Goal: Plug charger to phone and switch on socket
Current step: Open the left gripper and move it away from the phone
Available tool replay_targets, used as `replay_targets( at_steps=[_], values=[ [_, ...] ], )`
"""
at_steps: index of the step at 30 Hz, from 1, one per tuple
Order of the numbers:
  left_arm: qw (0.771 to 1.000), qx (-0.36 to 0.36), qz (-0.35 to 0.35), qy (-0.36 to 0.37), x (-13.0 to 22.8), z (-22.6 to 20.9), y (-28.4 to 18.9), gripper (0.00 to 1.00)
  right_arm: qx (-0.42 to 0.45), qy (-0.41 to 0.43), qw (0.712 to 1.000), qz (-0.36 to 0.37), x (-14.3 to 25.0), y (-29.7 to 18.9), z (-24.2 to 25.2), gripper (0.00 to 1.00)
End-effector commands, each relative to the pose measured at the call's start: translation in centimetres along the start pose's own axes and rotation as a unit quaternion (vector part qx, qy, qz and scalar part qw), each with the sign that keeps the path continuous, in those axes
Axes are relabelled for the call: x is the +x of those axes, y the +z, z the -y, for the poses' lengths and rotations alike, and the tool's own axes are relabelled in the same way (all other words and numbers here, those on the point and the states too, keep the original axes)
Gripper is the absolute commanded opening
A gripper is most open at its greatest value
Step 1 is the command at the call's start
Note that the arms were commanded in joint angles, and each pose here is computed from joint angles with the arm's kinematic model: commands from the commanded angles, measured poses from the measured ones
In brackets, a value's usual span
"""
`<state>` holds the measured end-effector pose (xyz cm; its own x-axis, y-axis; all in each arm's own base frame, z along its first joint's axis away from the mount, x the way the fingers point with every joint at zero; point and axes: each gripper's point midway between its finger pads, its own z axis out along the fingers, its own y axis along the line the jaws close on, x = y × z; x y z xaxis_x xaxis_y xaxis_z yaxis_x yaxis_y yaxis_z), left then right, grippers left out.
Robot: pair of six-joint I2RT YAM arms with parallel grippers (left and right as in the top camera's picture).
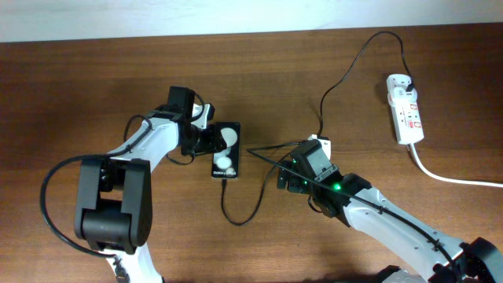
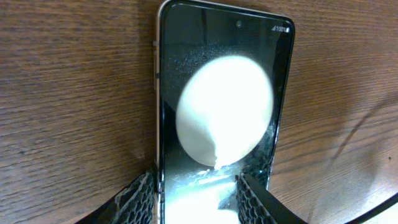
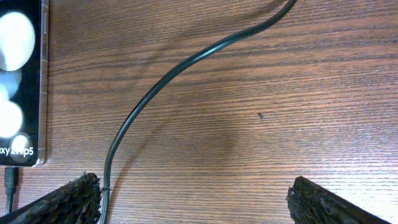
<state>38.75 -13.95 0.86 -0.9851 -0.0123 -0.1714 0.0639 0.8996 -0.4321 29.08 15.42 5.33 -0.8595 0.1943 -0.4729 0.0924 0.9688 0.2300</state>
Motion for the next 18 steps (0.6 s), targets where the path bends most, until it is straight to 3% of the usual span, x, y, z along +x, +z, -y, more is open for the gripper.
replay_targets(
  at_steps=[1,2,3,10,11,12,18],
  values=[
    [1.000,0.002,-0.006,-0.004,0.3,-0.4,0.2,0.57,-0.002,-0.002,1.000,0.003,-0.2,-0.2,0.0,0.99],
    [1.000,0.002,-0.005,-0.006,0.3,-0.6,0.1,0.65,-0.002,-0.002,1.000,0.003,-0.2,-0.2,0.0,0.99],
    [1.000,0.001,-0.004,-0.014,0.2,-0.7,0.1,0.66,-0.002,-0.002,1.000,0.003,-0.2,-0.2,0.0,0.99],
    [0.994,0.005,0.024,-0.103,-1.1,-5.8,-3.0,0.68,0.000,-0.002,1.000,0.000,0.0,-0.2,0.1,0.99],
    [0.989,0.001,0.030,-0.144,-1.1,-7.8,-4.0,0.88,0.000,-0.002,1.000,0.000,0.0,-0.2,0.1,0.99],
    [0.987,-0.001,0.034,-0.158,-1.2,-8.7,-4.4,0.99,0.000,-0.002,1.000,0.000,0.0,-0.2,0.1,0.99],
    [0.983,-0.009,0.046,-0.179,-1.4,-10.7,-5.2,0.99,0.000,-0.002,1.000,0.000,0.0,-0.2,0.1,0.99]
  ],
)
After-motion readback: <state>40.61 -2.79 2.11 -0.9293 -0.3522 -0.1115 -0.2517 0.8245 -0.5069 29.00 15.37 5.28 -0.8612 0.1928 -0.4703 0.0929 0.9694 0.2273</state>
